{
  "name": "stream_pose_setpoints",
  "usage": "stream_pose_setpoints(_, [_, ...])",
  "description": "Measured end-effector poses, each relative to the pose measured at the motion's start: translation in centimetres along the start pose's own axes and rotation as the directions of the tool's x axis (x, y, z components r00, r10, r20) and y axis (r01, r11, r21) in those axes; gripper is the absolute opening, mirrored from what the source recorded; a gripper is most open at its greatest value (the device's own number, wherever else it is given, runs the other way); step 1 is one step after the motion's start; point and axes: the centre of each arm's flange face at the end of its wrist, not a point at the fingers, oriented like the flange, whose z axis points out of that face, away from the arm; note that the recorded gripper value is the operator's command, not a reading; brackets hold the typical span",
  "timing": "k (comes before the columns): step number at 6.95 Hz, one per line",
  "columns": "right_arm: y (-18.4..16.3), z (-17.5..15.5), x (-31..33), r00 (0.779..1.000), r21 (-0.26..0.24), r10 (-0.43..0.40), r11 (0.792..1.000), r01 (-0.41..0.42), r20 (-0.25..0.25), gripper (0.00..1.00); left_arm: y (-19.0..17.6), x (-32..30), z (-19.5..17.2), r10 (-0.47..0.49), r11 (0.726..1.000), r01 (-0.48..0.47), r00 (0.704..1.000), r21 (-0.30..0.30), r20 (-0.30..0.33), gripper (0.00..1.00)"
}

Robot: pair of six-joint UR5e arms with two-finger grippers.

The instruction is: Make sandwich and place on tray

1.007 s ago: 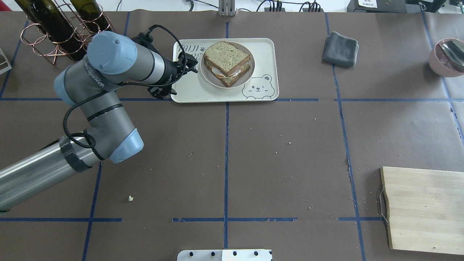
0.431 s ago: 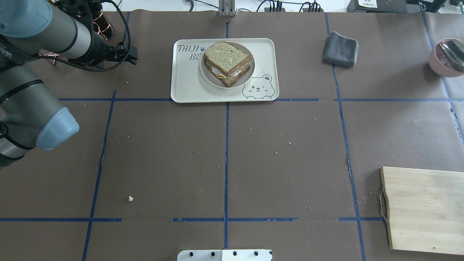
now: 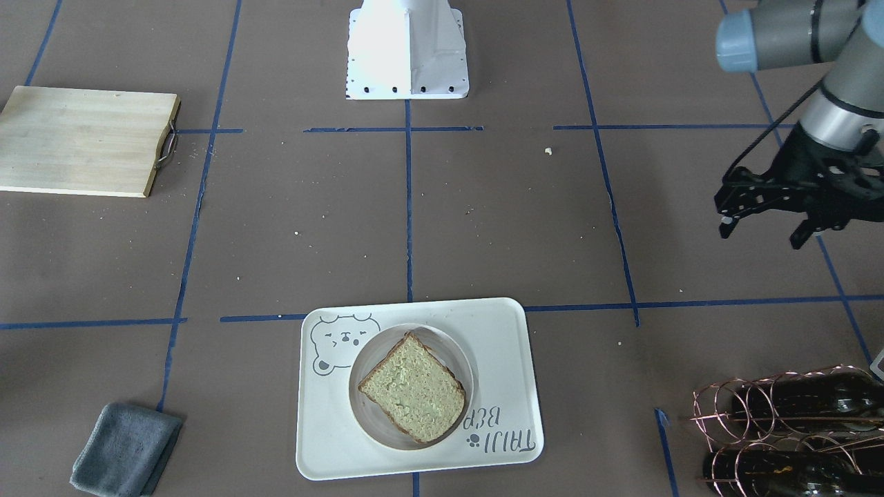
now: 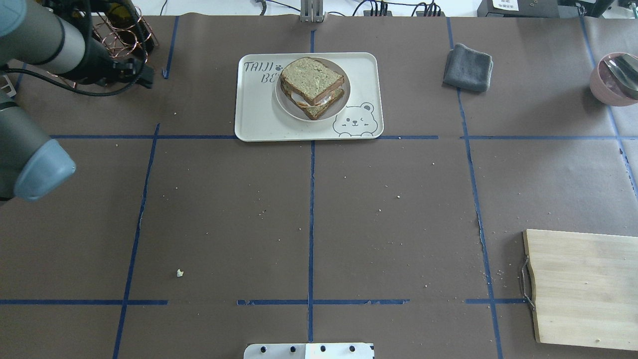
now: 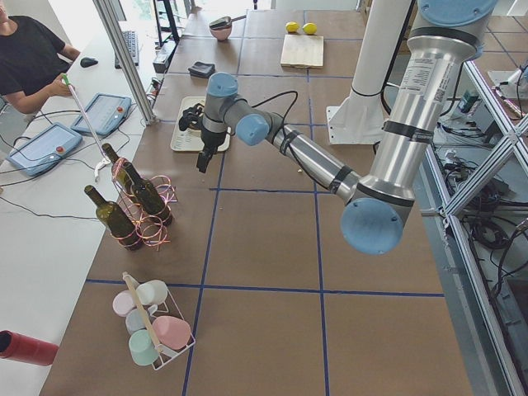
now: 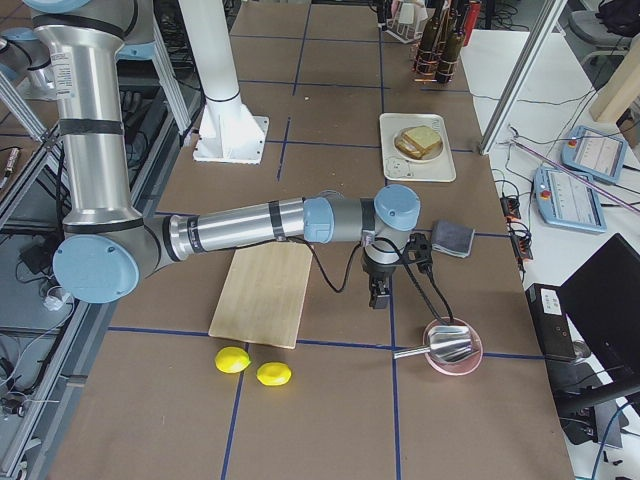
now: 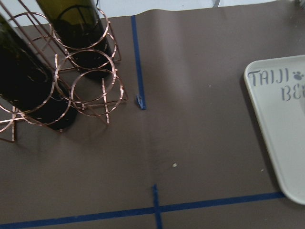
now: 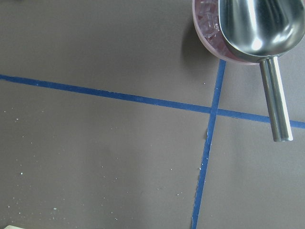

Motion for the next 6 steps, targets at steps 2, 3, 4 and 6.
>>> stream_pose_setpoints(2, [0.0,-0.5,0.4,1.000,0.010,0.009,1.000,-0.009,0.001,1.00,3.6,-9.9,-2.7,-0.008,1.000,0.008,1.000,-0.018,-0.018,1.00])
stream_pose_setpoints(3, [0.0,-0.8,0.5,1.000,0.017,0.011,1.000,-0.011,0.001,1.00,5.9,-12.9,-2.7,-0.044,0.999,0.043,0.998,-0.033,-0.035,1.00])
stream_pose_setpoints(4, [0.0,-1.0,0.6,1.000,0.021,0.015,1.000,-0.015,0.012,1.00,8.0,-15.6,-1.1,-0.075,0.995,0.073,0.997,-0.062,-0.033,1.00])
stream_pose_setpoints(6, [1.0,-0.8,1.5,0.998,0.018,0.038,0.999,-0.039,0.044,1.00,10.5,-19.3,1.8,-0.133,0.984,0.131,0.991,-0.120,-0.016,1.00])
